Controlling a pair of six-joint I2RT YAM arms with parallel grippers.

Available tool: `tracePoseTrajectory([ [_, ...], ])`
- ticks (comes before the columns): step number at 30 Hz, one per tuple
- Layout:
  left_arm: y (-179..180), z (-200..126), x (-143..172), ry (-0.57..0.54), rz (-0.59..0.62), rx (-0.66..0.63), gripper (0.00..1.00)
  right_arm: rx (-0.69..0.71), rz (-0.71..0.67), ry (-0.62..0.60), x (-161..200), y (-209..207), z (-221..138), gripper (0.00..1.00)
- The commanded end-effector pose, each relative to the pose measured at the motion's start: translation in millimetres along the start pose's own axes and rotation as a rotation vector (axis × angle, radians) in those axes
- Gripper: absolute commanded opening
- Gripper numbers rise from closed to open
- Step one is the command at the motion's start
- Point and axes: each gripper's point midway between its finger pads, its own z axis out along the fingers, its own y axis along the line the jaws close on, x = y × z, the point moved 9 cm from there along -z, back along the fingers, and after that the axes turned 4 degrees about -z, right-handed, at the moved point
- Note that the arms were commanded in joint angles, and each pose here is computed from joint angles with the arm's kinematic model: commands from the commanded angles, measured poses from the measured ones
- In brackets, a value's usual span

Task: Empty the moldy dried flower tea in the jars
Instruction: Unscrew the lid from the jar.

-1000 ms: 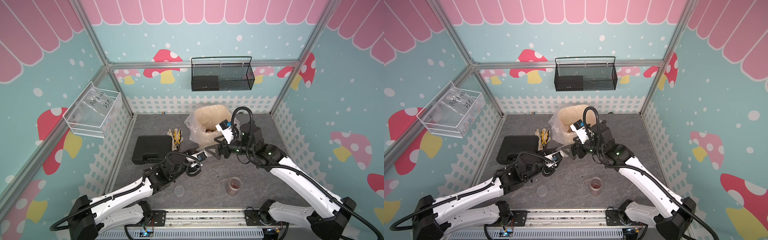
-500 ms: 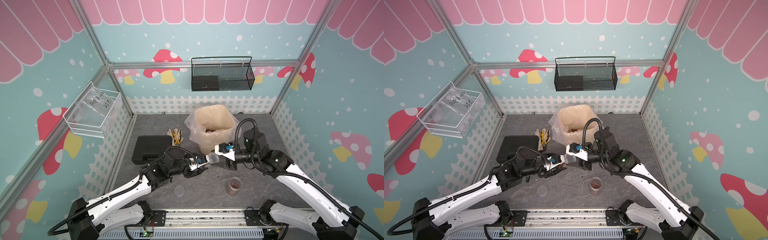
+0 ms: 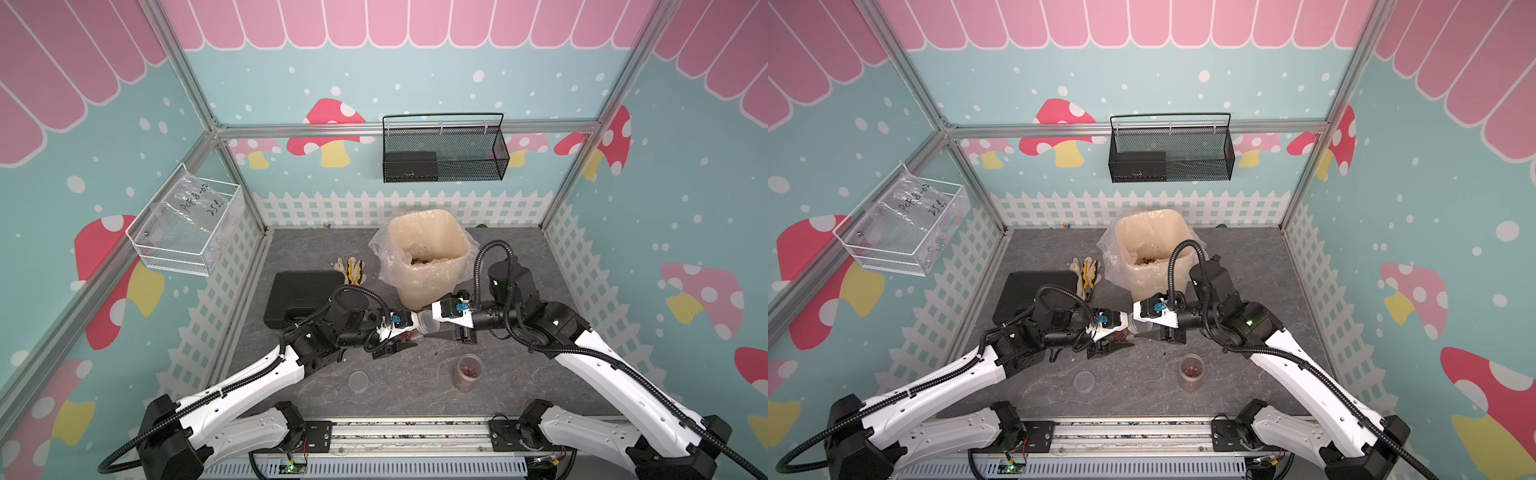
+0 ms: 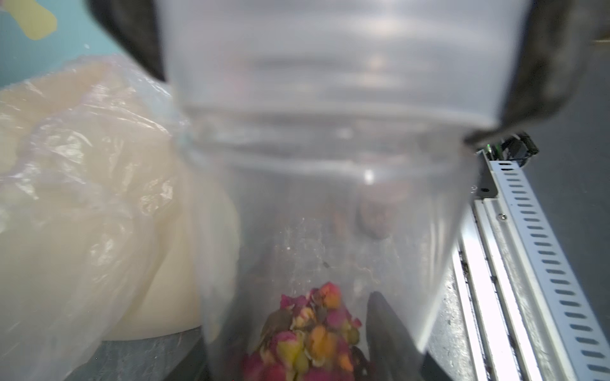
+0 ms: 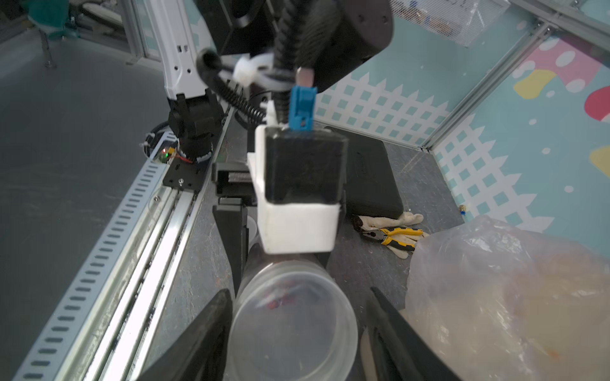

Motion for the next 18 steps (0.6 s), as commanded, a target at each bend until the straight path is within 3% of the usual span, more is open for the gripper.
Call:
tracePoseTrajectory([
  [1,-10.3,-8.8,-15.8,-0.071,-0.067,0.241,0.00,-0.014,-0.432,-0.053,-4.0,18.0,-18.5,0.11],
  [6,-18.8,-12.9,-15.0,-0.072,-0.149,0.473,0.00,0.071,-0.750,-0.105,-3.7,28.9,-39.0,0.02],
  [12,-22.6,-15.5,-15.3,-0.087,-0.203,0.615,0.00,0.020,-0.802,-0.144,-6.6,35.1,-40.9,0.05],
  [18,-22.7,-12.0,-13.7,-0.065,-0.217,0.639,0.00,-0.027,-0.776,-0.154,-5.7,35.8,-36.9,0.14],
])
